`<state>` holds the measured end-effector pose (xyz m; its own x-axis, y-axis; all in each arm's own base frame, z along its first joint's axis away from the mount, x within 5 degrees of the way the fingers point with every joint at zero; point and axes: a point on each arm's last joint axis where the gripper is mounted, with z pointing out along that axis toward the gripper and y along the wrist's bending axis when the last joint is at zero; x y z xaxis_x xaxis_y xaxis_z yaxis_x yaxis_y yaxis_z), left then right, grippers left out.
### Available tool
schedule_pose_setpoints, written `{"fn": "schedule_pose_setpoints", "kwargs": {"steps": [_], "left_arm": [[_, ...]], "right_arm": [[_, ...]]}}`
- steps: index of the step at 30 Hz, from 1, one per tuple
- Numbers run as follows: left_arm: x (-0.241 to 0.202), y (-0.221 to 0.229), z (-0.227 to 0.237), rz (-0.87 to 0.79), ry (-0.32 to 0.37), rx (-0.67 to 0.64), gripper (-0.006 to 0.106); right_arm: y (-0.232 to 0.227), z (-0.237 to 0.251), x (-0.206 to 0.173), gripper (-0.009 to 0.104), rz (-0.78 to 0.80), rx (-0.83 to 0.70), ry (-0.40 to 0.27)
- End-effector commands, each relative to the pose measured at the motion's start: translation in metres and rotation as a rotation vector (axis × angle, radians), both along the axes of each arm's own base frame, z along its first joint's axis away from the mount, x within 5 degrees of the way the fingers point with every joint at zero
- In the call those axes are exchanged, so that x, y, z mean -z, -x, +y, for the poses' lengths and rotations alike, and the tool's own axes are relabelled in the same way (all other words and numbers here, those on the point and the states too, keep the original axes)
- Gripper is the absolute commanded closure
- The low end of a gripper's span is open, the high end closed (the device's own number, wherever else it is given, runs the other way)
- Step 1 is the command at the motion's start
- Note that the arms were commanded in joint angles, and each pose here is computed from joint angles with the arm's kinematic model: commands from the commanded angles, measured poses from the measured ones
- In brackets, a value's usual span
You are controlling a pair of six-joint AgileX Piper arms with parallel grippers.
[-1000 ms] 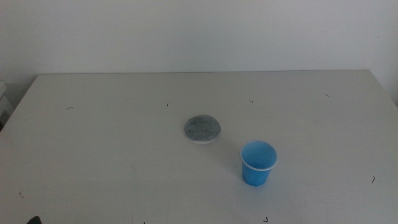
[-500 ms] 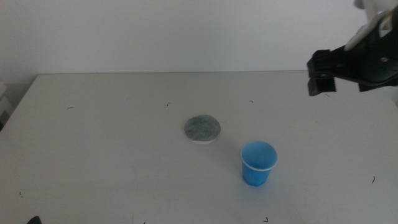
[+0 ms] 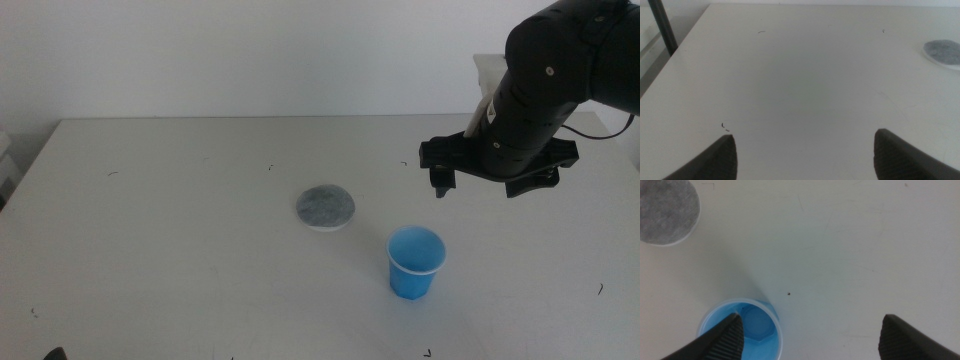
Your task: Place an empty cup on a cup mat.
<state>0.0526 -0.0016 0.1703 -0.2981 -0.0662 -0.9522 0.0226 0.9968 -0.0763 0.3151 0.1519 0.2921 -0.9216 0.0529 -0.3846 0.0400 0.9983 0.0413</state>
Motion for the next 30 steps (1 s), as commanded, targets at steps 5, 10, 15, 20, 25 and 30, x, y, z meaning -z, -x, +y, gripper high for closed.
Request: {"fn": "schedule_pose_setpoints", "kwargs": {"steps": [5,10,15,20,25,30], "left_arm": [[-0.008,-0.001,0.0,-0.084,0.016,0.0,-0.005],[-0.008,-0.001,0.0,-0.084,0.016,0.0,-0.005],[-0.008,-0.001,0.0,-0.084,0.016,0.0,-0.005],[-0.008,-0.001,0.0,-0.084,0.016,0.0,-0.005],[-0.008,-0.001,0.0,-0.084,0.016,0.0,-0.005],[-0.008,-0.001,0.0,-0.084,0.016,0.0,-0.005]], "right_arm": [[-0.006,0.002,-0.003,0.01,-0.026,0.01,0.006],[-0.012,0.006,0.012,0.01,0.014,0.028,0.001],[-0.016,0.015,0.031,0.01,0.082,0.043,-0.018],[-0.018,0.02,0.045,0.011,0.119,0.04,-0.01],[-0.021,0.024,0.057,0.017,0.155,0.042,-0.005],[-0.023,0.026,0.069,0.029,0.186,0.046,-0.001]]}}
